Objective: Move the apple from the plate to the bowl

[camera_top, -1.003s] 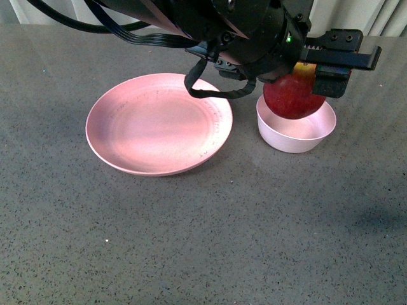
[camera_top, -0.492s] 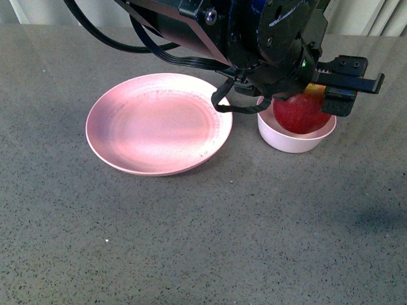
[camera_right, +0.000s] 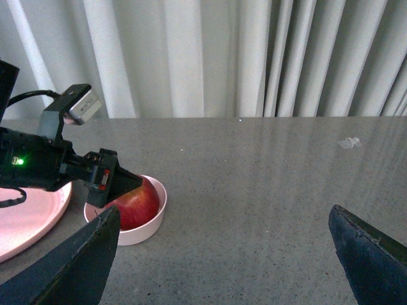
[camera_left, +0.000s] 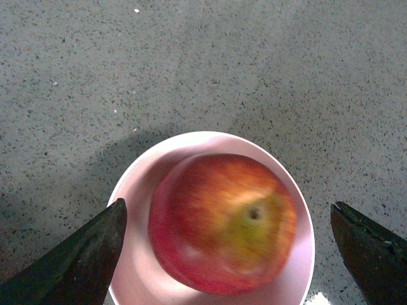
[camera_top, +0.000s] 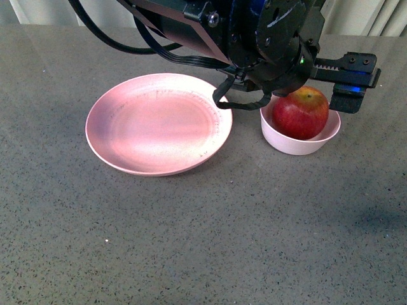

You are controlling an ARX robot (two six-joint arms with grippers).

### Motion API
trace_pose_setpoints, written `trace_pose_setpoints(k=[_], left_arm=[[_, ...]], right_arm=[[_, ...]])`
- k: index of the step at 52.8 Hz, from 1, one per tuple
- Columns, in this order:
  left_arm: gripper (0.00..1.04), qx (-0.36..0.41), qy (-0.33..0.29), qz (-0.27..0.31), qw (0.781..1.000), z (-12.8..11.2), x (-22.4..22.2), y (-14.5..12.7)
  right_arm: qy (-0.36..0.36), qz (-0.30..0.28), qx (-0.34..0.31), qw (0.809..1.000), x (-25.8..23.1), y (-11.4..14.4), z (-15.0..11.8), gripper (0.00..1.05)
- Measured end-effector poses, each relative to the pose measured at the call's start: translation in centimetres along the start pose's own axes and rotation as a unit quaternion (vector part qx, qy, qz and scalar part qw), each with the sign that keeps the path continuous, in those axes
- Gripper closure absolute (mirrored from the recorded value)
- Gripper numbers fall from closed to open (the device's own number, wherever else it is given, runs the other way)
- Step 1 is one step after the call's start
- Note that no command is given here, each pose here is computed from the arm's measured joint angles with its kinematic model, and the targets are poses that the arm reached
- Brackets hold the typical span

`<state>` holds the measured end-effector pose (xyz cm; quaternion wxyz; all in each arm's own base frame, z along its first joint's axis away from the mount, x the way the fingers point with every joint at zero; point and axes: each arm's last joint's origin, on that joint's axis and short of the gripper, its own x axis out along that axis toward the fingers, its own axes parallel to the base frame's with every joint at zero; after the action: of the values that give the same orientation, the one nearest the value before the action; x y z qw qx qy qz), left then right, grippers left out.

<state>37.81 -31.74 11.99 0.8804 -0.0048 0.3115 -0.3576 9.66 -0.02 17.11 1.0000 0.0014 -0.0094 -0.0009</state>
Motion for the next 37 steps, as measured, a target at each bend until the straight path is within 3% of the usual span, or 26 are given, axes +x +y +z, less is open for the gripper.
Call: trace_pose_setpoints(k=[17,28,30,31,34,37], left_arm=[[0.09,-0.052,-0.078,0.018,0.995,2.0,-4.8,2.8],[0.09,-0.079,-0.121,0.061,0.988,2.7,-9.2,6.6],[0.09,-0.084,-0.125,0.081,0.985,2.3,-10.1,7.7],[0.13,-0.073,-0.157,0.130,0.976,1.8,-10.5,8.3],[0.24,-0.045,-0.239,0.242,0.939,0.6,-12.2,9.4],[0.34,-0.027,-0.286,0.313,0.905,-1.2,-15.3,10.4]], right_arm=[[0.000,0.000,0.000,1.000,0.0,0.0,0.0,0.09],[0.000,0.000,0.000,1.000,0.0,0.0,0.0,0.09],[0.000,0.000,0.000,1.000,0.0,0.0,0.0,0.09],[0.000,0.000,0.000,1.000,0.0,0.0,0.0,0.09],[0.000,0.002,0.000,1.000,0.0,0.0,0.0,0.09],[0.000,0.001,0.000,1.000,0.0,0.0,0.0,0.09]])
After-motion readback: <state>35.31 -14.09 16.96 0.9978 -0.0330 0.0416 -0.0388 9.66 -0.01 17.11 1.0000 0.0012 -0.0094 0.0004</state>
